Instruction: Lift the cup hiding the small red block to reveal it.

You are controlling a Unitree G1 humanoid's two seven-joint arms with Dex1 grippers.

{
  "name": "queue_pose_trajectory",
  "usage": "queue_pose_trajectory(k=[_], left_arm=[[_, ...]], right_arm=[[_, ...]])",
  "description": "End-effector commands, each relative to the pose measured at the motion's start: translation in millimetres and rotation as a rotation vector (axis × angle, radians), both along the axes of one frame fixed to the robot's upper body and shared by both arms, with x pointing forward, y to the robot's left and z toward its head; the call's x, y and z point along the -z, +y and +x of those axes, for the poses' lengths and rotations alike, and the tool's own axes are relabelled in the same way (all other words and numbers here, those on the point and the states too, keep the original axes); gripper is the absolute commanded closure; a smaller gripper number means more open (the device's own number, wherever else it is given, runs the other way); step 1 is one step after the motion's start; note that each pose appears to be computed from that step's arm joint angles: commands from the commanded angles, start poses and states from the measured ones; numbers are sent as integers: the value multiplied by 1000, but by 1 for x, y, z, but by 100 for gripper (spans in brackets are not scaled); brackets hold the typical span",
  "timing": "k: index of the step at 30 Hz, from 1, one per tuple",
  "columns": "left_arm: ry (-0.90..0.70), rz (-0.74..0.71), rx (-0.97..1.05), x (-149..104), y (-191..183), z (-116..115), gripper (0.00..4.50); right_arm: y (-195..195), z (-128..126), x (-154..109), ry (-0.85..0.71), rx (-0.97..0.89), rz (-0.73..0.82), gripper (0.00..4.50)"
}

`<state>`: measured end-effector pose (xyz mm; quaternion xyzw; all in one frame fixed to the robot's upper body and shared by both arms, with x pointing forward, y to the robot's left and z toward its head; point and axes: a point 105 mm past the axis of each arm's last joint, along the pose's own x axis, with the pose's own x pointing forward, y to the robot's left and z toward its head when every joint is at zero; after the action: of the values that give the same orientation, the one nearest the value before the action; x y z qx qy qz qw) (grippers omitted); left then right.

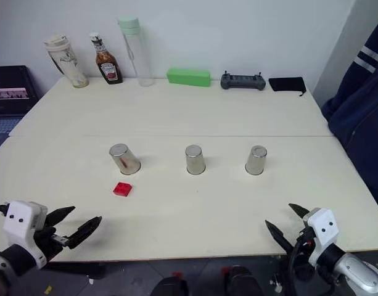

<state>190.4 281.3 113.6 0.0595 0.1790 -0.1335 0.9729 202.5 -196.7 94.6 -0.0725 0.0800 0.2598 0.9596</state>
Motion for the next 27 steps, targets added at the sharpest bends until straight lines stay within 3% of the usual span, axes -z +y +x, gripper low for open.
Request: queue_pose_trajectory(k=[1, 9, 17, 27], left_arm=[[-10, 15, 14, -3, -7, -1, 5], [-96, 45, -104, 0, -5, 1, 5], [-166, 71, -58, 0, -29, 1, 5], [-160, 74, -8, 9, -25, -1, 5]], right_arm=[[2, 0, -13, -60, -8, -2, 0], [6, 0, -11, -57, -10, 14, 0], [6, 1, -10, -62, 13, 18, 0], [-11, 0, -14, -78, 54, 13, 0]])
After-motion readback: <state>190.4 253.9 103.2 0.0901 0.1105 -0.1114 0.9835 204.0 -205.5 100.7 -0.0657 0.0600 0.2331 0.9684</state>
